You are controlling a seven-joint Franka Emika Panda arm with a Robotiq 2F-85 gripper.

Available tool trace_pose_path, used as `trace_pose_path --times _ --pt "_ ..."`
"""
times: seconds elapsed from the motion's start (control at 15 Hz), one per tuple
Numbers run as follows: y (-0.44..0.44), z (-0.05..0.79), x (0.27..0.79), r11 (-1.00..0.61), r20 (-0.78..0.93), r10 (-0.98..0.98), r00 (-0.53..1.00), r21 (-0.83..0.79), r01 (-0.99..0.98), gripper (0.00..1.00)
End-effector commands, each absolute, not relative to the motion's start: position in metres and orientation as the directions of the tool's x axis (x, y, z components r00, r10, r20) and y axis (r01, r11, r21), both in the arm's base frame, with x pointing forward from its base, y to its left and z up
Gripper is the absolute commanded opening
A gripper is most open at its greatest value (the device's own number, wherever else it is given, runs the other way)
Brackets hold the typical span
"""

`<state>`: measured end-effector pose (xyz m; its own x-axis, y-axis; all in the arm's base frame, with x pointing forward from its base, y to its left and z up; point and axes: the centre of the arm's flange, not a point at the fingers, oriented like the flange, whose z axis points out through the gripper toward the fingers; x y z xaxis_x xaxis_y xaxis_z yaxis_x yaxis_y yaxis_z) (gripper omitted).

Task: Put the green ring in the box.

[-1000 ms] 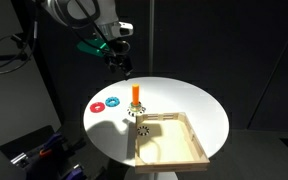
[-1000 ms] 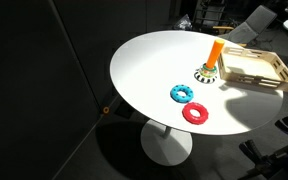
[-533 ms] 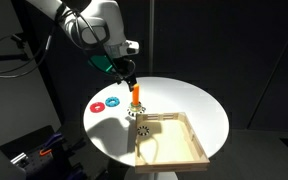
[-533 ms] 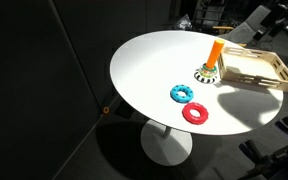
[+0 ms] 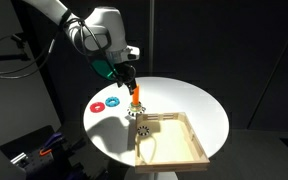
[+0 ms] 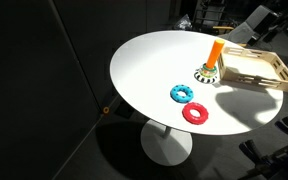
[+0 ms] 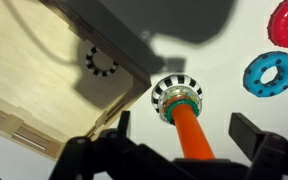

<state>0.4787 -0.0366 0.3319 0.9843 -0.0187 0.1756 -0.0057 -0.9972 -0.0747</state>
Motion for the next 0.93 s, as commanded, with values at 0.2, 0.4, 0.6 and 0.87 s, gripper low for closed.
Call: trace_pose_path --times 0.2,0.4,0.6,0.87 --pt "-0.035 0.298 0.488 -0.995 0.206 -0.042 0.978 -0.099 -0.022 1.00" --pt "-0.030 0.278 0.497 -0.992 0.231 -0.058 0.971 -0.124 -0.030 1.00" --pt "-0.019 0.258 0.503 -0.989 0.248 -0.055 0.967 -0.148 -0.018 1.00" --pt "-0.005 0.235 0.514 -0.988 0.260 -0.029 0.965 -0.153 0.012 1.00"
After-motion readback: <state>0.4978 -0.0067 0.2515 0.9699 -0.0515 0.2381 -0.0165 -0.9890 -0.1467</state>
